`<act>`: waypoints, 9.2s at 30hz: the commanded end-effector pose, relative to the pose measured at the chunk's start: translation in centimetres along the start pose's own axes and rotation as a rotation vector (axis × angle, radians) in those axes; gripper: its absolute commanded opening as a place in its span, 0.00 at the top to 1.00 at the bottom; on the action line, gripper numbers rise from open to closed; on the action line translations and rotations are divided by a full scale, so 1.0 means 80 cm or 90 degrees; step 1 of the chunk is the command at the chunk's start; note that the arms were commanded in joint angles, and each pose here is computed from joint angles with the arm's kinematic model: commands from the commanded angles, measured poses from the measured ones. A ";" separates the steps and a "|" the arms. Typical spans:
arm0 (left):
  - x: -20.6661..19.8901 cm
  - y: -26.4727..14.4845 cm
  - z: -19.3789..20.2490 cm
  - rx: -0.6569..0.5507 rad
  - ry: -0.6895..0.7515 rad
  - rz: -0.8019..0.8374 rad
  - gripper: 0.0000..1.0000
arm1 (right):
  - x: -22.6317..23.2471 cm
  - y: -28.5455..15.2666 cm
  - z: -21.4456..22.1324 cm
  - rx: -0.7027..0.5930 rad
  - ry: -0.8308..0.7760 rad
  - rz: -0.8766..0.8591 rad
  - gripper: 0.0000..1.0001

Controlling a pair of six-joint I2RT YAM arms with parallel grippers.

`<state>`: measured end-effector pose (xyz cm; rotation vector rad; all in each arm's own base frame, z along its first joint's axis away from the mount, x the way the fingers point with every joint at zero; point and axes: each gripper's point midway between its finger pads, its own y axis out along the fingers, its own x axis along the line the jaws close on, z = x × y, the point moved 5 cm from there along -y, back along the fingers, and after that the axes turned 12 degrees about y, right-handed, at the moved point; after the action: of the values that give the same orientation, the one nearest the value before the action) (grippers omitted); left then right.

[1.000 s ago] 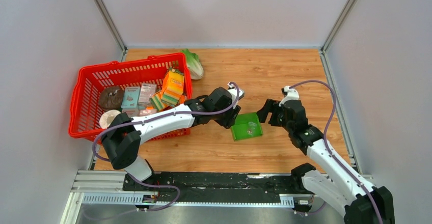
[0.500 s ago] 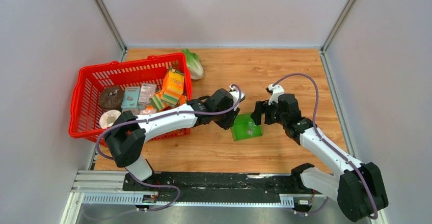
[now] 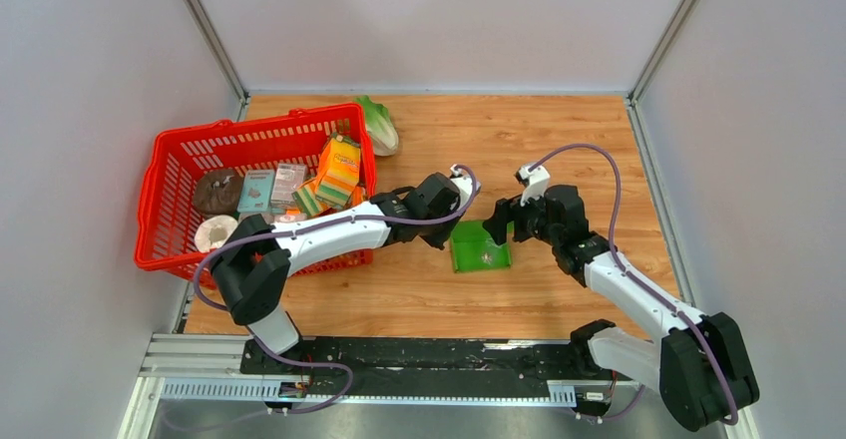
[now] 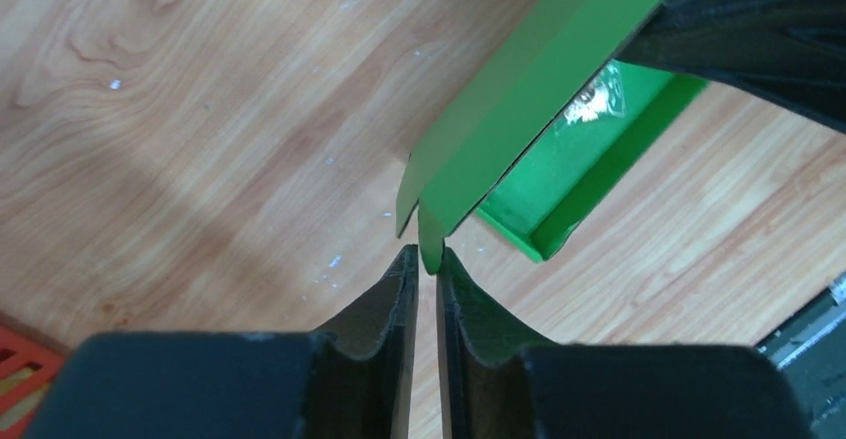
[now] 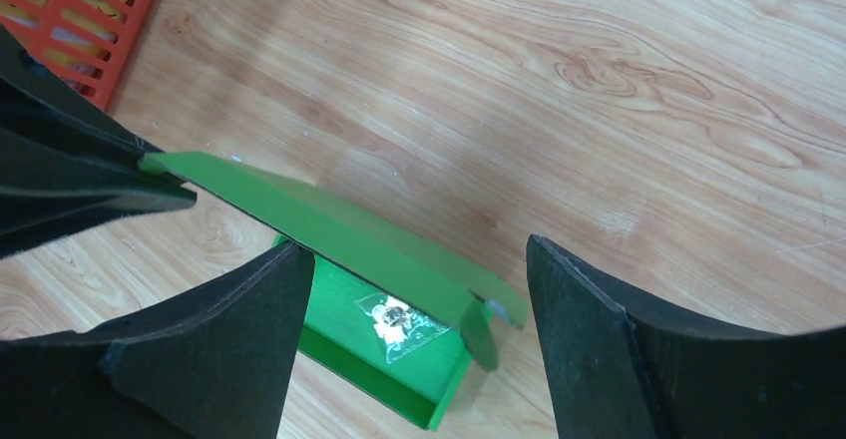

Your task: Fold the paper box

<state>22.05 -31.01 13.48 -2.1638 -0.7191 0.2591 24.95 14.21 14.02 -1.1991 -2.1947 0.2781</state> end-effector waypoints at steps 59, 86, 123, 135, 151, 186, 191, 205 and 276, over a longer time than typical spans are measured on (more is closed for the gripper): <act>0.064 0.011 -0.057 -0.071 0.128 -0.098 1.00 | 0.005 0.018 -0.015 -0.028 0.084 -0.003 0.73; 0.077 0.044 -0.064 -0.102 -0.171 -0.223 1.00 | 0.046 0.054 -0.029 -0.133 0.183 0.008 1.00; 0.041 0.048 -0.090 -0.150 -0.284 -0.150 1.00 | 0.078 0.069 -0.019 -0.150 0.160 0.009 1.00; 0.036 0.044 -0.048 -0.192 -0.235 -0.166 1.00 | 0.082 0.069 0.001 -0.154 0.128 0.031 1.00; 0.018 0.040 -0.013 -0.198 -0.205 -0.211 1.00 | 0.094 -0.038 0.014 -0.036 0.256 0.066 0.52; -0.001 0.039 -0.023 -0.177 -0.174 -0.207 1.00 | 0.049 -0.014 -0.011 0.116 0.557 0.055 0.40; 0.000 0.039 -0.022 -0.174 -0.168 -0.211 1.00 | 0.021 -0.049 -0.005 0.101 0.464 0.194 0.22; -0.003 0.036 -0.030 -0.174 -0.165 -0.195 1.00 | 0.025 -0.013 -0.037 0.092 0.457 0.082 0.51; -0.071 0.024 -0.090 -0.268 -0.161 0.133 1.00 | 0.048 -0.003 0.002 0.111 0.596 0.027 0.63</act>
<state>23.91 -34.41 11.48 -2.2961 -1.0567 0.4803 23.94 14.05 13.36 -1.2260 -1.2091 -0.0882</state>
